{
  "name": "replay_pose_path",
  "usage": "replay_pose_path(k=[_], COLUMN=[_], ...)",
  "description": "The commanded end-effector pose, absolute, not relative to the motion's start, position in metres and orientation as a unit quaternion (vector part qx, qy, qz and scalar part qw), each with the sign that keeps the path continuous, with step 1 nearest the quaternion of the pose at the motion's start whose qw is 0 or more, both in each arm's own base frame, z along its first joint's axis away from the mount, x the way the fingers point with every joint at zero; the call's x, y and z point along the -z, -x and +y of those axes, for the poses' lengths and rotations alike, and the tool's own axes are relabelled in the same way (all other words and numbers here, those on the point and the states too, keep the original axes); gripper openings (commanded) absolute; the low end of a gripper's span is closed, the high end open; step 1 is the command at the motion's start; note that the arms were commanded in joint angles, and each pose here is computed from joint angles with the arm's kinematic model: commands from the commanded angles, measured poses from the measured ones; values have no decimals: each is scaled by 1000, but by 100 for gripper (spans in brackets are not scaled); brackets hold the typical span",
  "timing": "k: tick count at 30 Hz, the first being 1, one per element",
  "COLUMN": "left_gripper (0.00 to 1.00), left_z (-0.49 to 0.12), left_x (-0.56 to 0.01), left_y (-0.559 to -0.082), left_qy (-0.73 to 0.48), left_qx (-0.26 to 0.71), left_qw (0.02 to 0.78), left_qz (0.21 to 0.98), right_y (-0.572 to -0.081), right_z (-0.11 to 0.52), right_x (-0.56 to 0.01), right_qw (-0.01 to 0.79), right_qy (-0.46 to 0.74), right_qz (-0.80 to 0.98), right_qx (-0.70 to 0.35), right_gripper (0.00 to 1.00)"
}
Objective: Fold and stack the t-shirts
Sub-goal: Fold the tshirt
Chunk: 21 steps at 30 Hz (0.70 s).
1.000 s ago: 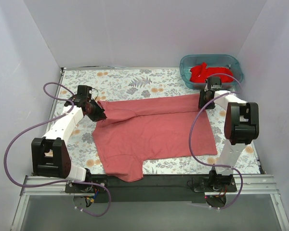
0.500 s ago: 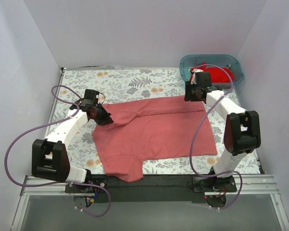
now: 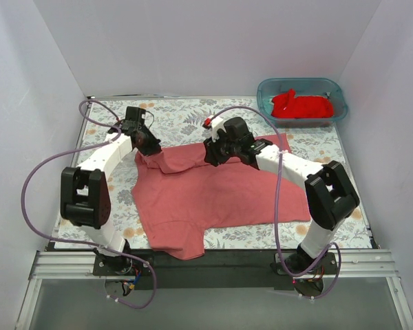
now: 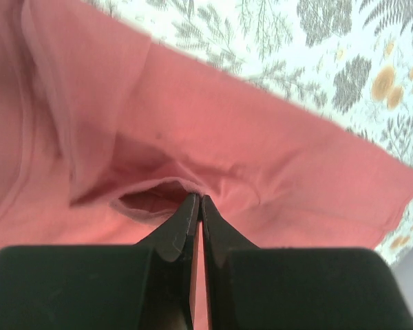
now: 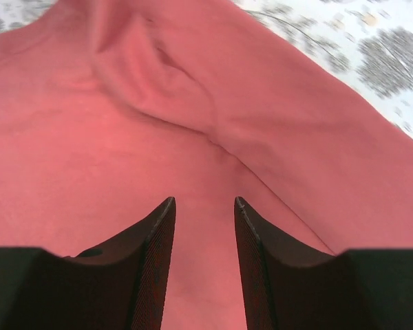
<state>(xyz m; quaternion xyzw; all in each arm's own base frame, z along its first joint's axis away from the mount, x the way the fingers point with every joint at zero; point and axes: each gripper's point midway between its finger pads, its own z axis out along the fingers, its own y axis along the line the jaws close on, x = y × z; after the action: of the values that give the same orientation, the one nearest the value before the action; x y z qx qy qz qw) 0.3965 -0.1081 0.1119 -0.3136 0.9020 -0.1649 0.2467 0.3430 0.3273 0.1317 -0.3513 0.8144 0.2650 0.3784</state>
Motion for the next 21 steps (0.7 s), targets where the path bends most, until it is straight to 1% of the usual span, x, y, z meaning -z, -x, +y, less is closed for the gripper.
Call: replay_pose_path(k=[1, 3, 5, 10, 12, 15, 21], left_gripper=[0, 0, 0, 0, 0, 0, 0], left_z=[-102, -97, -94, -86, -85, -88, -89], left_x=[-124, -113, -117, -103, -106, -95, -77], left_y=[-436, -449, -462, -488, -498, -506, -505], left_qy=[303, 304, 307, 324, 324, 319, 316], left_qx=[160, 144, 145, 142, 142, 141, 136], left_qw=[290, 293, 303, 305, 312, 304, 288], left_qz=[894, 895, 890, 885, 882, 887, 893], right_y=[-337, -336, -332, -335, -338, -344, -357], right_z=[367, 379, 390, 414, 418, 425, 440], right_x=[-142, -134, -120, -114, -105, -97, -91], right_qw=[412, 414, 403, 407, 402, 402, 410], right_qy=[409, 419, 431, 451, 454, 454, 452], right_qz=[760, 752, 750, 739, 741, 742, 740], right_qx=[-293, -296, -298, -292, -289, -285, -284], right_gripper=[45, 45, 44, 43, 43, 42, 42])
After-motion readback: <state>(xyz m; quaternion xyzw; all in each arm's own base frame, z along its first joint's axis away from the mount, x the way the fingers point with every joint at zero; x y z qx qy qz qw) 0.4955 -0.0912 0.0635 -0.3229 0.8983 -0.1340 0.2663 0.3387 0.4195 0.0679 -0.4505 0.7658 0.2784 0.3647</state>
